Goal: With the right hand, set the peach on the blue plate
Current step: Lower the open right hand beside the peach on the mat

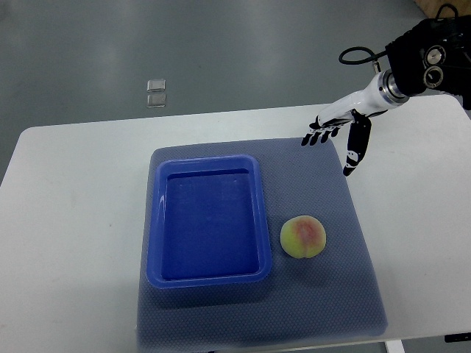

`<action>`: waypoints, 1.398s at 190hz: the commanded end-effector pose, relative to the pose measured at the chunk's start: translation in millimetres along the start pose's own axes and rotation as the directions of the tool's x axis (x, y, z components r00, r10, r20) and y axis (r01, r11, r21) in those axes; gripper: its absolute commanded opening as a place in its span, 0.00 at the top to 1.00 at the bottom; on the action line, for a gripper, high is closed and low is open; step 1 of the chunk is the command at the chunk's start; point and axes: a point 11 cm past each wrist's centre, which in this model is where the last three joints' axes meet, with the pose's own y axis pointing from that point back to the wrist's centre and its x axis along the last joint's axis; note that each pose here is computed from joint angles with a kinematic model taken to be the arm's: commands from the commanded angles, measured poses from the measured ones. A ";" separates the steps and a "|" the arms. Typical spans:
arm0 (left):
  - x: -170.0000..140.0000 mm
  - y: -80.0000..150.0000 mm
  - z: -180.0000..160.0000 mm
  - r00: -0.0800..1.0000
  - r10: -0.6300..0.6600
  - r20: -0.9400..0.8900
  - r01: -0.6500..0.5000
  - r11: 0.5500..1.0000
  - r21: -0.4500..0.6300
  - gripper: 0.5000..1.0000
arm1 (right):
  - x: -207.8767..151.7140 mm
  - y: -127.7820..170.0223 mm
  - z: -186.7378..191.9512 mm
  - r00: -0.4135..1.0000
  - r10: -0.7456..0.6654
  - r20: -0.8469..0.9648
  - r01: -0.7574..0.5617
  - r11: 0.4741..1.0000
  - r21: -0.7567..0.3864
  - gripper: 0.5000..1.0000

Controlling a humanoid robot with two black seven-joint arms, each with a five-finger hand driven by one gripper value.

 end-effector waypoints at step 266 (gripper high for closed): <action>2.5 0.1 0.2 1.000 0.006 -0.007 -0.006 1.000 -0.001 0.00 | -113.5 -58.8 12.3 0.957 -0.035 0.287 -0.029 0.976 0.216 0.14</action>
